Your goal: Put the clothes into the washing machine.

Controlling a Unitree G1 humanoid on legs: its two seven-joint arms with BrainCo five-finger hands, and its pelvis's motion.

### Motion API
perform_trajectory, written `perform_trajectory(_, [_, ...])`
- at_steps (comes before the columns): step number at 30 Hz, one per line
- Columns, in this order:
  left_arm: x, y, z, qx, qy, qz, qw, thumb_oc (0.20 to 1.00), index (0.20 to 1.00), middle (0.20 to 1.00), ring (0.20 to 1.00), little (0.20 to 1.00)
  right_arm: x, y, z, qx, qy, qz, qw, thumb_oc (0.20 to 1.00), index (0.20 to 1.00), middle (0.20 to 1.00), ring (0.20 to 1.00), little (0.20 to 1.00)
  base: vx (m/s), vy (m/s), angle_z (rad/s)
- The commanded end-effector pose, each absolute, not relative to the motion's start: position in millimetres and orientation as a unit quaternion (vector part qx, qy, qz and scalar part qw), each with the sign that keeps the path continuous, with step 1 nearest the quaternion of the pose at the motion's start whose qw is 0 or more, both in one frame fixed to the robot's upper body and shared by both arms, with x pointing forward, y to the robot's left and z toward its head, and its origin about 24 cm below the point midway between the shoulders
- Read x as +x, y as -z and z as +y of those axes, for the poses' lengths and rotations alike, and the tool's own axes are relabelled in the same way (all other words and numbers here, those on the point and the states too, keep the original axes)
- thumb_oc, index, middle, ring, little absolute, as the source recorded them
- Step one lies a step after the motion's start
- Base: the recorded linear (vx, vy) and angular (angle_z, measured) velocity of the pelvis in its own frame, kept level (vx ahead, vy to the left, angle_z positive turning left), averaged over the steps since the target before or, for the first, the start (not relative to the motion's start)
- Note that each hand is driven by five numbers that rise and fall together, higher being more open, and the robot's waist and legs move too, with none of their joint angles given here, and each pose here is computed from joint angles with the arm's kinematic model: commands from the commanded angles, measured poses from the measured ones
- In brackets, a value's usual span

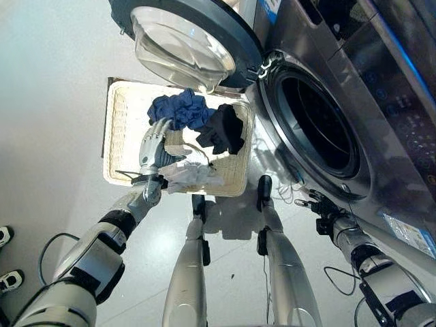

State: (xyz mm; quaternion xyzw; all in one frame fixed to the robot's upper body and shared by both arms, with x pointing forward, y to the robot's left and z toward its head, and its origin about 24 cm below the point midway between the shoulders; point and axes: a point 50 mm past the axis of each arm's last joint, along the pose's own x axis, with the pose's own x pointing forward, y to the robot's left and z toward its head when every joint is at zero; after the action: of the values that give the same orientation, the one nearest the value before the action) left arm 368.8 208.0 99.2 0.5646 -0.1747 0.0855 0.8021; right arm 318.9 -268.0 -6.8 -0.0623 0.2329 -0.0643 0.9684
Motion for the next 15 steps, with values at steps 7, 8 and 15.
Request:
perform_trajectory(7, [381.9,-112.0,222.7,0.586,-0.044,-0.096,0.804,1.0,1.0,1.0,1.0,1.0,340.1,-29.9,-274.1,-0.086,0.052,0.173,0.98,1.0,1.0,1.0,1.0,1.0,0.0,-0.002,0.01])
perform_trajectory(8, [382.4,-111.2,222.5,0.587,-0.039,-0.089,0.803,1.0,1.0,1.0,1.0,1.0,342.0,-32.7,-273.8,-0.085,0.051,0.169,0.981,1.0,1.0,1.0,1.0,1.0,0.0,0.0,0.0])
perform_trajectory(15, [384.2,-106.0,224.7,0.594,-0.029,-0.049,0.802,1.0,1.0,1.0,1.0,1.0,350.9,-45.8,-270.9,-0.083,0.051,0.148,0.984,1.0,1.0,1.0,1.0,1.0,0.01,-0.022,0.01])
